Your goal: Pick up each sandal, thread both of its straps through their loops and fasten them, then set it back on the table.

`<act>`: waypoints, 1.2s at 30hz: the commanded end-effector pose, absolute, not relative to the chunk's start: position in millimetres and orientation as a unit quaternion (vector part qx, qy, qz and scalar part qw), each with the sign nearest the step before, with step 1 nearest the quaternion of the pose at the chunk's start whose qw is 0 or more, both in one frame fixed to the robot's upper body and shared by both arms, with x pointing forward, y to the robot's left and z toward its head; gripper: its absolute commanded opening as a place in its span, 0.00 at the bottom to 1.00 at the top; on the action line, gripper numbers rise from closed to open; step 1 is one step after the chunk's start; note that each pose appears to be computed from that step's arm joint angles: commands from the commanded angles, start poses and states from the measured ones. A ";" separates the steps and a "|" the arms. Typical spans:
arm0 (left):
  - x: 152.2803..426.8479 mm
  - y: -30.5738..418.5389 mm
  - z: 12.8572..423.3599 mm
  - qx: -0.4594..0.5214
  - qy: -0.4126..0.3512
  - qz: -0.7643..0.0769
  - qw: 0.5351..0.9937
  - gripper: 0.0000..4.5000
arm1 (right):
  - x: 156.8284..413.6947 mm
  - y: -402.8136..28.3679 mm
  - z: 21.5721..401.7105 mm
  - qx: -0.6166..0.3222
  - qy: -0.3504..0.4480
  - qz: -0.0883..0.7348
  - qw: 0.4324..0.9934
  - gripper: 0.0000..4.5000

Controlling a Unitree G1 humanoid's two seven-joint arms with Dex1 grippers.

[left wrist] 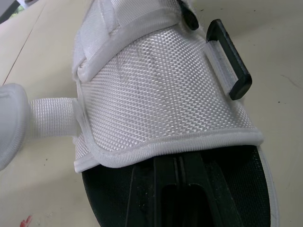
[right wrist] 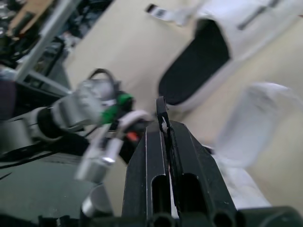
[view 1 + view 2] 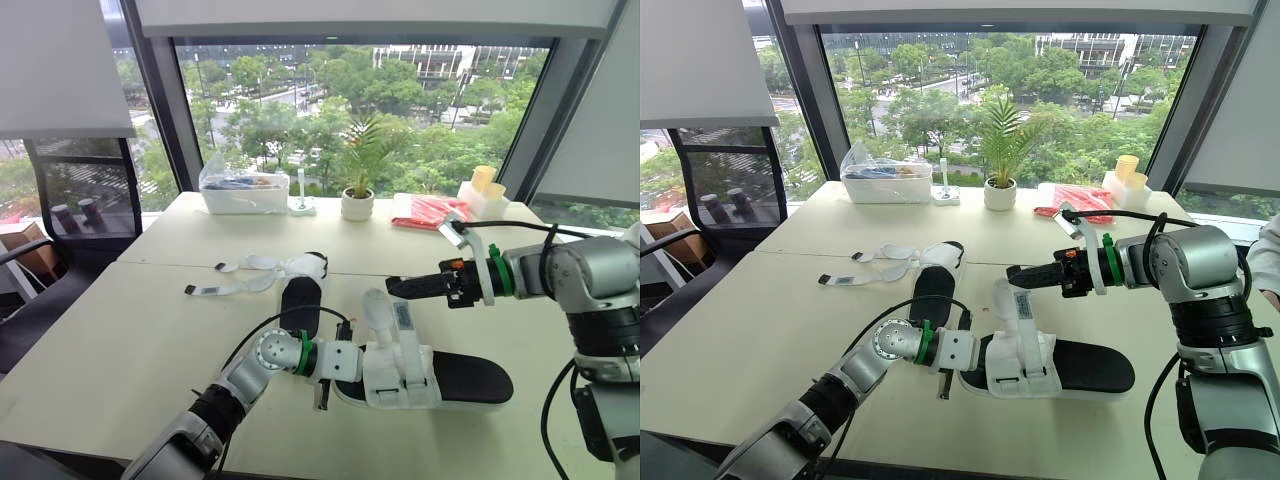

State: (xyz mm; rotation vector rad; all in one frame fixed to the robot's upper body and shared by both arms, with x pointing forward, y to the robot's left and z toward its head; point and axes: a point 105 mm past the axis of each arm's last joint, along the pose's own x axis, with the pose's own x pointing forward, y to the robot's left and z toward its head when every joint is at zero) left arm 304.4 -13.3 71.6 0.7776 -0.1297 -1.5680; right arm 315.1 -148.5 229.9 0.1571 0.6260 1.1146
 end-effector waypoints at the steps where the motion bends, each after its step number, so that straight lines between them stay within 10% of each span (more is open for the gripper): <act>1: 273.4 21.2 -17.6 0.363 0.121 -0.722 0.577 0.00 | 318.5 -148.8 244.2 0.063 0.253 0.526 0.809 0.01; 16: 270.7 20.9 -15.9 0.368 0.112 -0.722 0.575 0.00 | 377.3 -185.8 167.9 0.076 0.305 0.406 0.858 0.01; 29: 270.3 20.3 -14.1 0.365 0.111 -0.720 0.579 0.00 | 360.2 -204.5 98.5 -0.083 0.376 0.388 0.837 0.01; 36: 271.9 21.1 -13.1 0.364 0.112 -0.718 0.583 0.00 | 374.9 -206.9 94.2 -0.151 0.335 0.359 0.858 0.64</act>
